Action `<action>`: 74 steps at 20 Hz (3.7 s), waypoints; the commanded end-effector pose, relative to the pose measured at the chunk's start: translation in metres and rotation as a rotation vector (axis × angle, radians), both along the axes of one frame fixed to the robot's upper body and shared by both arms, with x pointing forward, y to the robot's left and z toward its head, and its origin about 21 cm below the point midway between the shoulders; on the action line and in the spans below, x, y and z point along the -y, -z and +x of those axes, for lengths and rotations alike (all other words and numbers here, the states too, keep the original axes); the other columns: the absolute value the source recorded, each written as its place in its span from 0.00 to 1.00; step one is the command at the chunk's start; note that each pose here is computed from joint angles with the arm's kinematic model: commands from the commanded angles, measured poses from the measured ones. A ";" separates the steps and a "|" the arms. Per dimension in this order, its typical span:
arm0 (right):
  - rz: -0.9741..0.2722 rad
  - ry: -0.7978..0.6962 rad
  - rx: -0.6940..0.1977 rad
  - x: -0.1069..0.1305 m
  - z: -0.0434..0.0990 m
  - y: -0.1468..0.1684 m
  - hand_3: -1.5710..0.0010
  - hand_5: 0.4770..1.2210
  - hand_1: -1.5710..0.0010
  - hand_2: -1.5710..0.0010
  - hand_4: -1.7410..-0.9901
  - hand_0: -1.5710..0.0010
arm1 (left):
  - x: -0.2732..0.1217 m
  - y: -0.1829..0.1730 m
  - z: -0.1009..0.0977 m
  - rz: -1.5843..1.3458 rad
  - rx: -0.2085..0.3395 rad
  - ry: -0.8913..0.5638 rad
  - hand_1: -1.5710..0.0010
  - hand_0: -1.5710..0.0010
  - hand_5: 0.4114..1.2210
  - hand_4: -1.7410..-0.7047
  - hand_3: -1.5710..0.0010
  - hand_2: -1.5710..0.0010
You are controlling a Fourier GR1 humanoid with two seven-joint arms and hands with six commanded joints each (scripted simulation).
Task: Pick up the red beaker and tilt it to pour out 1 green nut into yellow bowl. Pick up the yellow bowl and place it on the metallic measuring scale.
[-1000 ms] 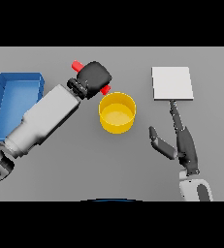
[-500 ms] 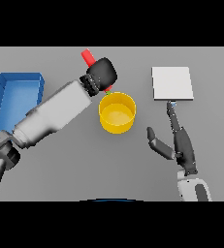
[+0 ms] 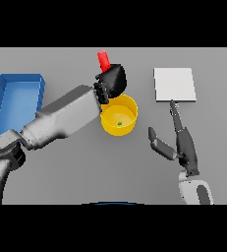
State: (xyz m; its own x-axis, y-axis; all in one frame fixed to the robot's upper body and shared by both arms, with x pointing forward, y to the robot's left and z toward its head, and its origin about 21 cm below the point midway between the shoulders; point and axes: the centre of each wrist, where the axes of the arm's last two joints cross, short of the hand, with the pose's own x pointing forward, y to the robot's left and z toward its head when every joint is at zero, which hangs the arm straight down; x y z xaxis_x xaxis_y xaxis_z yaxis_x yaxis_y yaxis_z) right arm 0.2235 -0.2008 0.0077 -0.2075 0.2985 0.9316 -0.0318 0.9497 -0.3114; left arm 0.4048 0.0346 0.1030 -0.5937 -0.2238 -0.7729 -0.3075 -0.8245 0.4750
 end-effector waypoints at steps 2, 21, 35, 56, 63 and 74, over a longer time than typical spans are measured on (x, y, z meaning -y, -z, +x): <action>0.005 0.003 -0.005 -0.003 -0.001 0.002 1.00 0.26 1.00 1.00 0.90 1.00 | 0.006 -0.006 -0.001 0.091 0.021 0.026 0.00 0.00 1.00 0.01 0.00 0.00; -0.017 -0.003 0.021 -0.003 0.000 -0.001 1.00 0.27 1.00 1.00 0.99 1.00 | -0.053 -0.178 0.070 -0.419 0.095 -0.333 0.00 0.00 1.00 0.01 0.11 0.00; 0.016 -0.013 -0.005 -0.010 0.007 0.003 1.00 0.23 1.00 1.00 0.92 1.00 | -0.289 -0.120 0.066 -1.500 0.162 -1.059 0.00 0.00 1.00 0.00 0.08 0.00; -0.030 -0.015 0.005 -0.004 0.001 0.006 1.00 0.23 1.00 1.00 0.97 1.00 | -0.293 0.017 -0.037 -1.962 0.100 -1.356 0.00 0.00 0.84 0.00 0.01 0.00; -0.019 -0.007 0.000 -0.003 -0.002 0.005 1.00 0.21 1.00 1.00 0.97 1.00 | -0.299 0.023 -0.057 -1.858 0.080 -1.348 0.12 0.05 0.45 0.56 0.17 0.14; -0.040 -0.015 -0.007 0.000 0.001 0.006 1.00 0.22 1.00 1.00 0.96 1.00 | -0.303 0.032 -0.057 -1.732 0.004 -1.337 0.91 0.90 0.29 0.91 0.92 0.91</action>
